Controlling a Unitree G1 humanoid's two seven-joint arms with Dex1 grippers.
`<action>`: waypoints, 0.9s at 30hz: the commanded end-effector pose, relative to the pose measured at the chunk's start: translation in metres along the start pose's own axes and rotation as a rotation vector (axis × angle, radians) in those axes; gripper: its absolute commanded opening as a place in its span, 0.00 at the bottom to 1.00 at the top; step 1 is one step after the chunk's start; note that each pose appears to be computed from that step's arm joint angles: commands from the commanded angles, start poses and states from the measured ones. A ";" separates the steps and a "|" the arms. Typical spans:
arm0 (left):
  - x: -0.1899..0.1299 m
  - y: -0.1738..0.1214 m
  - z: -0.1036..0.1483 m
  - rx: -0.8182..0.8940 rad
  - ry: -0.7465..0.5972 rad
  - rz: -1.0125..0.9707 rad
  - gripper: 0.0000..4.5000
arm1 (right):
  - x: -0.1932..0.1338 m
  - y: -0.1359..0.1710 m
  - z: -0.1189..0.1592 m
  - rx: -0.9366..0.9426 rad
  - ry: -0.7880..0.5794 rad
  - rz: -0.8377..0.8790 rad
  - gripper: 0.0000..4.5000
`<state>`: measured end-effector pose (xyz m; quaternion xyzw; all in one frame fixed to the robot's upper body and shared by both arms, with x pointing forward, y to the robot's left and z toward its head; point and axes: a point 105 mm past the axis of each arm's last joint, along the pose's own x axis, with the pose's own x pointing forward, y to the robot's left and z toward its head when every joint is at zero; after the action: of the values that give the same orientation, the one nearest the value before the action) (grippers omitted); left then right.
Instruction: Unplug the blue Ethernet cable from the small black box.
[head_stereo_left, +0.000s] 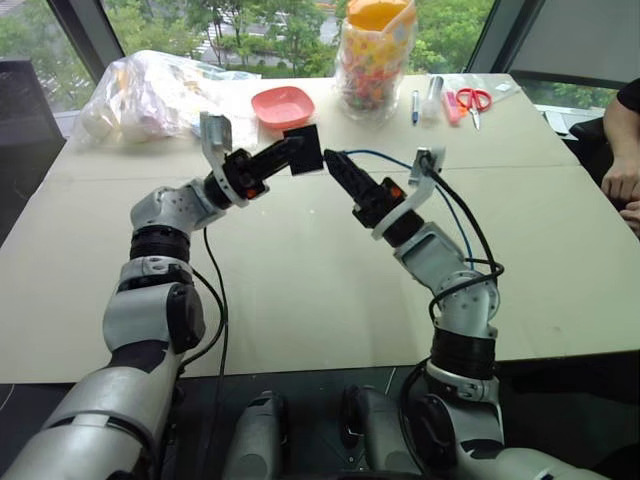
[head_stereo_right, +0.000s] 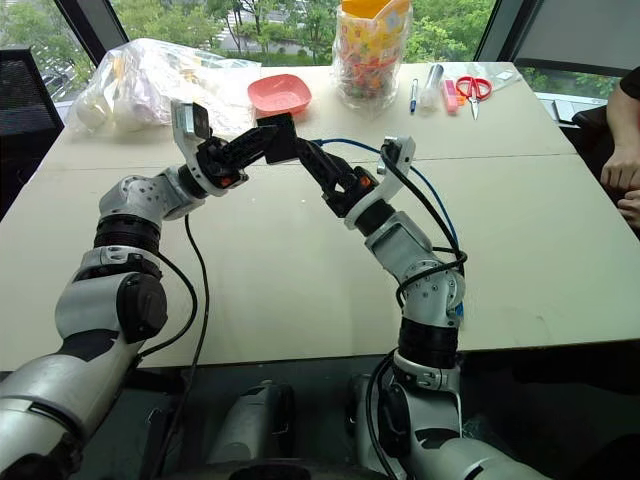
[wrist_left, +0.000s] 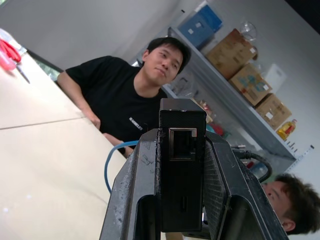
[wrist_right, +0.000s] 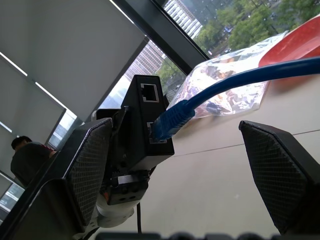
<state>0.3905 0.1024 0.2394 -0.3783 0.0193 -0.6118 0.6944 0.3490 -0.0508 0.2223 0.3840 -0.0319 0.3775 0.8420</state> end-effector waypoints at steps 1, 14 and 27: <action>0.004 -0.008 0.006 0.024 -0.011 -0.027 0.11 | 0.007 0.016 0.003 -0.005 -0.013 0.074 0.94; 0.007 -0.009 0.004 0.016 -0.013 -0.033 0.11 | 0.012 0.020 0.011 0.130 -0.124 0.118 0.00; -0.006 -0.002 0.008 0.043 -0.015 0.041 0.11 | 0.013 0.003 0.014 0.057 -0.133 0.033 0.00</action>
<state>0.3914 0.1052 0.2390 -0.3915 0.0157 -0.5984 0.6989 0.3544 -0.0411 0.2271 0.4431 -0.0550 0.3850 0.8077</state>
